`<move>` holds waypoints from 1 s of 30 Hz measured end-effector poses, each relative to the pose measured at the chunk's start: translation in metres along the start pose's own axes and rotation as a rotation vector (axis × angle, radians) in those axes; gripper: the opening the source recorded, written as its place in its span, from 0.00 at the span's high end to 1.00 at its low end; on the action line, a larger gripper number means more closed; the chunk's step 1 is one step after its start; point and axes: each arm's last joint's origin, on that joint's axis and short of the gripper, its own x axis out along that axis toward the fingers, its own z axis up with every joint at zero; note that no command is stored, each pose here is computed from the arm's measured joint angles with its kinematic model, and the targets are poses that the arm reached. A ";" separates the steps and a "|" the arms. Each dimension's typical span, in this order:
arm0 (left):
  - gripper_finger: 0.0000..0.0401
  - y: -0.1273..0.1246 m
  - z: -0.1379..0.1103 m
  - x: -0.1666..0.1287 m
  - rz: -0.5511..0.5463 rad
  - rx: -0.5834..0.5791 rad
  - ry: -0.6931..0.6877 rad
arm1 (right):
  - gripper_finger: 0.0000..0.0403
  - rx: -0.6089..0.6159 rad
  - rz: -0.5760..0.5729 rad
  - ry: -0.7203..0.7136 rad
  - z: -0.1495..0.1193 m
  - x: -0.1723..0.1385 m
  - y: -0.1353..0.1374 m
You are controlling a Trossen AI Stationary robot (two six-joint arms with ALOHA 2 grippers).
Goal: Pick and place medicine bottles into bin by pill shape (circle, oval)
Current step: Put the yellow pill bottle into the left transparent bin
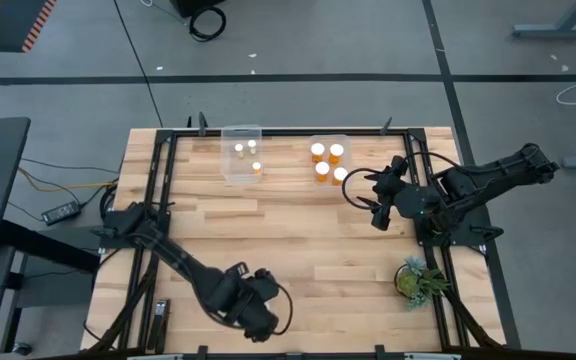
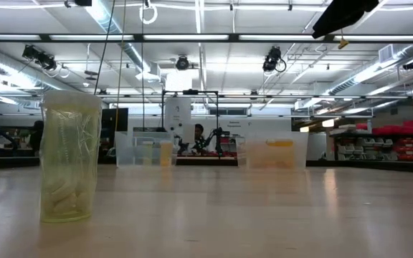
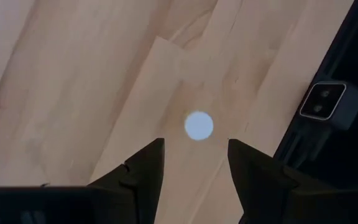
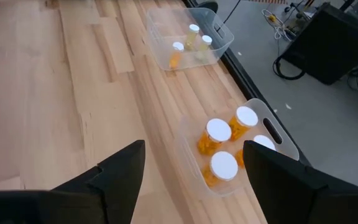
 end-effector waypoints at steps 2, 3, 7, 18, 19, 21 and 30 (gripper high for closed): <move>0.54 -0.003 -0.007 0.003 0.016 0.010 0.009 | 0.31 0.000 0.000 0.000 0.000 0.000 0.000; 0.54 -0.005 -0.010 0.008 0.032 0.021 0.020 | 0.31 0.000 0.000 0.000 0.000 0.000 0.000; 0.54 -0.012 -0.020 0.025 0.061 0.048 0.071 | 0.31 0.002 0.000 -0.002 0.000 0.000 0.000; 0.44 -0.017 -0.026 0.065 0.120 0.033 0.201 | 0.31 0.006 0.001 -0.003 0.000 0.000 0.000; 0.43 -0.017 -0.026 0.068 0.124 0.032 0.210 | 0.31 0.006 0.001 -0.003 0.000 0.000 0.000; 0.41 -0.017 -0.025 0.074 0.127 0.027 0.228 | 0.31 0.007 0.001 -0.003 0.000 0.000 0.000; 0.37 -0.019 -0.011 0.092 0.059 0.073 0.216 | 0.31 0.008 0.001 -0.004 0.000 0.000 0.000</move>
